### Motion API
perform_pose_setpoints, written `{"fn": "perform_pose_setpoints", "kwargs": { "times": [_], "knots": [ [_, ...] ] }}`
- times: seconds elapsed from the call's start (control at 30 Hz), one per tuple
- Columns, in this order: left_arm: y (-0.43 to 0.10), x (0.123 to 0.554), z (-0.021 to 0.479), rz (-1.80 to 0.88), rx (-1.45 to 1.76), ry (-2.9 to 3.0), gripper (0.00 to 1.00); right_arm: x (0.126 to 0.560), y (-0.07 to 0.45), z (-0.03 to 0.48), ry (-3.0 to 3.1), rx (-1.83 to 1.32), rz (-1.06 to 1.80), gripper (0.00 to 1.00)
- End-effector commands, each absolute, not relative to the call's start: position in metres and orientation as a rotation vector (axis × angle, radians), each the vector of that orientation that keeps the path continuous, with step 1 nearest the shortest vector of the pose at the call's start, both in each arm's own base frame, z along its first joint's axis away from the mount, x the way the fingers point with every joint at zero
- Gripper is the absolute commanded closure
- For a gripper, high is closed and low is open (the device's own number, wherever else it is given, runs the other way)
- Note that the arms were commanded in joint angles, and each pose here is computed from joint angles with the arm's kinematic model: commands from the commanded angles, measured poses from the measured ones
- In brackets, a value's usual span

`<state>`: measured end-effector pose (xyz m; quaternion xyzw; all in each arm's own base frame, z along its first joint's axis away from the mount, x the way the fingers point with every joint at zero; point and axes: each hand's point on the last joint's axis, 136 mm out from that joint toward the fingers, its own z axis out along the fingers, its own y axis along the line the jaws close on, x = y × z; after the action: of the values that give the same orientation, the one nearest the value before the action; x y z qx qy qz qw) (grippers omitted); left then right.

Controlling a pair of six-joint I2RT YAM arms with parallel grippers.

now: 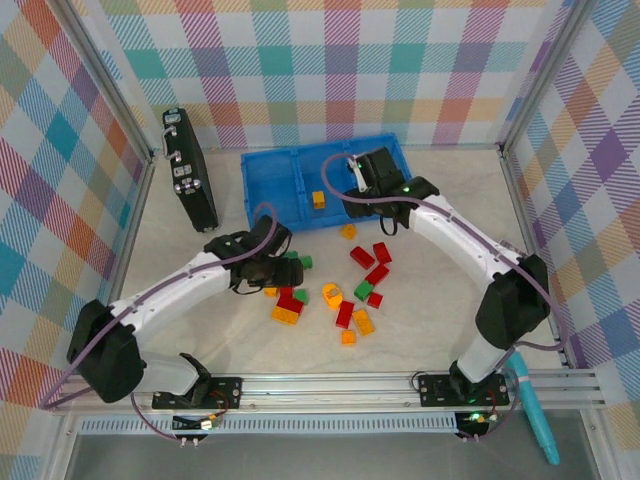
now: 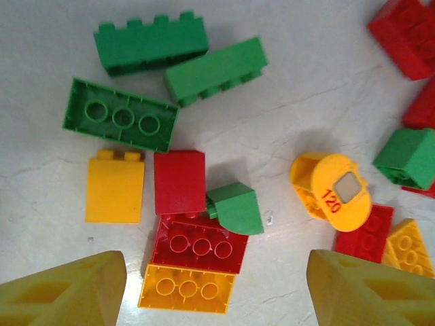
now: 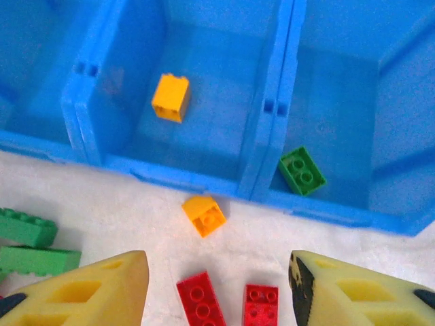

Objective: Sort the legos into containers by color
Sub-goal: Place the lego in the container, then pick up the lego from the center of the table.

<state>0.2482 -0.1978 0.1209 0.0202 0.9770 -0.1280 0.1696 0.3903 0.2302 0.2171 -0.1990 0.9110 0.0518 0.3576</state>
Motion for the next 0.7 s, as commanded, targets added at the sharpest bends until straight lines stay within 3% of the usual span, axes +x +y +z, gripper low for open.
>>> {"fn": "perform_pose_setpoints", "kwargs": {
  "times": [0.0, 0.33, 0.67],
  "knots": [
    [-0.203, 0.257, 0.11, -0.349, -0.019, 2.762, 0.3, 0.378, 0.222, 0.224, 2.343, -0.454, 0.149, 0.42],
    [-0.209, 0.257, 0.069, -0.278, -0.039, 2.828, 0.33, 0.346, 0.218, 0.25, 2.308, -0.412, 0.323, 0.42],
    [-0.211, 0.261, 0.058, -0.21, -0.023, 2.86, 0.36, 0.344, 0.227, 0.256, 2.299, -0.407, 0.407, 0.42]
  ]
}}
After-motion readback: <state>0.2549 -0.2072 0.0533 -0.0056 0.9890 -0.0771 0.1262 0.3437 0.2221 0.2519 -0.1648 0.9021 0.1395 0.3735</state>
